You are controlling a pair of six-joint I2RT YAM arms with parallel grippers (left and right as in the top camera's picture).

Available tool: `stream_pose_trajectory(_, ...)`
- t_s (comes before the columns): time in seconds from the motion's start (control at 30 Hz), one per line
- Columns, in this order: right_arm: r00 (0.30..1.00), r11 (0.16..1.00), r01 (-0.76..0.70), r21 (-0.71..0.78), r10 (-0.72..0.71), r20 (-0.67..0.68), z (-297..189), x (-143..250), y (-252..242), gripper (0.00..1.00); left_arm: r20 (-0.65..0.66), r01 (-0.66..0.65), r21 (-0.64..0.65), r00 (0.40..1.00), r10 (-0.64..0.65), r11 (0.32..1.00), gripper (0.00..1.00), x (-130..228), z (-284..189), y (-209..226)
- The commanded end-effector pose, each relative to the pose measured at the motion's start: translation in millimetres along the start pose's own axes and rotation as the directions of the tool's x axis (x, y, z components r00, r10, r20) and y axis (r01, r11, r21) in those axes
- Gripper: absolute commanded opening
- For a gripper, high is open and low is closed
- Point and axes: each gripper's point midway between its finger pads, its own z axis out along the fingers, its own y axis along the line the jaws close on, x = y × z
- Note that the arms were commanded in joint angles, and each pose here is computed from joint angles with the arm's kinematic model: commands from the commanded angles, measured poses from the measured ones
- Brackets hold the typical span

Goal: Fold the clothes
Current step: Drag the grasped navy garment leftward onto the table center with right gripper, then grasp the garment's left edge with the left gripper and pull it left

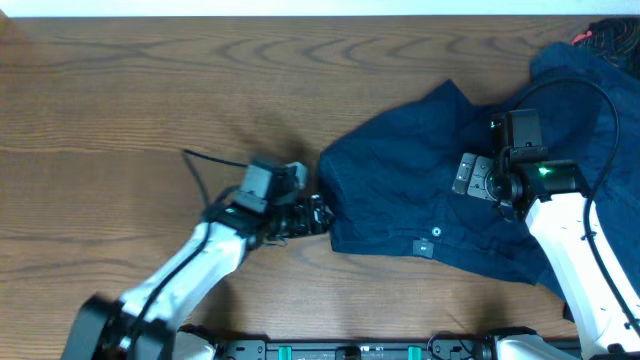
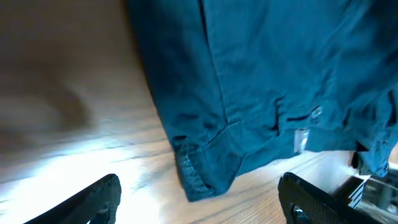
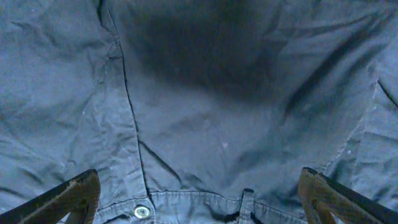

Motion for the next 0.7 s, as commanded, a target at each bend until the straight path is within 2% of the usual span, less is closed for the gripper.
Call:
stream_pose_trajectory(0.0, 1.0, 1.0, 0.002, 0.01, -0.002, 0.012, -2.6, -3.5, -3.9, 0.99, -0.05, 0.067, 0.004, 0.997, -0.067, 0.998, 0.81, 6.8, 18.0, -5.7)
stream_pose_trajectory(0.17, 1.0, 1.0, 0.003, 0.01, -0.003, 0.011, -2.6, -3.1, -4.0, 0.99, -0.115, 0.083, -0.016, 0.99, -0.084, 0.996, 0.71, 24.1, 44.1, -4.9)
stream_pose_trajectory(0.23, 1.0, 1.0, 0.003, 0.011, -0.003, 0.011, -2.6, -3.1, -4.0, 0.99, -0.137, 0.079, -0.02, 0.987, -0.081, 0.997, 0.58, 31.4, 50.5, -6.9)
stream_pose_trajectory(0.33, 1.0, 1.0, 0.003, 0.011, -0.003, 0.011, -2.6, -3.1, -4.0, 0.99, -0.155, 0.06, -0.019, 0.986, -0.063, 0.998, 0.08, 38.6, 54.7, -10.5)
stream_pose_trajectory(0.53, 1.0, 1.0, 0.005, 0.015, -0.005, 0.0, -2.5, -0.3, -5.2, 0.99, -0.141, 0.099, -0.067, 0.984, -0.107, 0.993, 0.06, 33.4, 42.7, 4.6)
stream_pose_trajectory(0.67, 1.0, 1.0, 0.007, 0.018, -0.007, -0.007, -2.6, 1.3, -5.9, 0.99, -0.039, 0.165, -0.259, 0.983, -0.181, 0.952, 0.06, 14.6, 7.5, 62.4)
